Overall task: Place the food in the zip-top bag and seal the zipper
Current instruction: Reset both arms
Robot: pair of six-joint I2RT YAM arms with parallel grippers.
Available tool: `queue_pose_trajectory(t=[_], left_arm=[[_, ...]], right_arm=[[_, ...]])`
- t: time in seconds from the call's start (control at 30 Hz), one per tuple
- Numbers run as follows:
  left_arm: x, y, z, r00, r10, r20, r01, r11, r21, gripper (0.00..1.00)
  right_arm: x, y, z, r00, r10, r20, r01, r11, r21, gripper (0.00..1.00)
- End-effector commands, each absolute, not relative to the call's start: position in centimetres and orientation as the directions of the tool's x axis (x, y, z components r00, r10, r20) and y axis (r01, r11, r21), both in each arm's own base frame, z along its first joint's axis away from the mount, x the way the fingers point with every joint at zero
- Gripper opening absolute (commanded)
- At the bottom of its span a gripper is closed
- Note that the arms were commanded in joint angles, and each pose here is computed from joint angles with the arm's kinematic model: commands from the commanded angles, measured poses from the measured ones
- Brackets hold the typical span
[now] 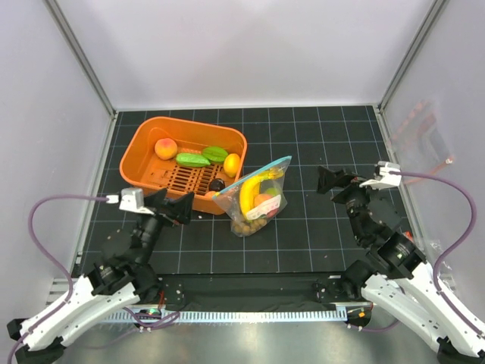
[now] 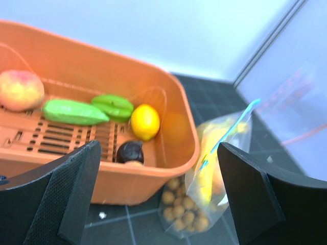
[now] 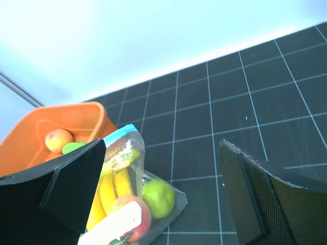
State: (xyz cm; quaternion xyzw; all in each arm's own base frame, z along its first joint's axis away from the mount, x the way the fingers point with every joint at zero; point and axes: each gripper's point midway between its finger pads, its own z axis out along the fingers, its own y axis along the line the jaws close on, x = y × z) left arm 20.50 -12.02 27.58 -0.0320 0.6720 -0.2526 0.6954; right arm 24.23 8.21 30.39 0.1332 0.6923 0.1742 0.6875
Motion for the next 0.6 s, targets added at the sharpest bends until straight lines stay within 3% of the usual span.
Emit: queue_pose_trajectory(t=[0.0,0.57], left_arm=[[19.66,-10.06,31.55,0.128,-0.535,-0.835,0.351,0.812,-0.466,1.0],[19.74,-10.27,31.62,0.126,-0.522,-0.843,0.353,0.818,-0.454,1.0]], right_arm=[[23.85,7.53,32.65,0.065,0.487,-0.871,-0.078,0.873,0.482,1.0],[24.05,7.45,32.07,0.059,0.484,-0.873,-0.06,0.875,0.481,0.99]])
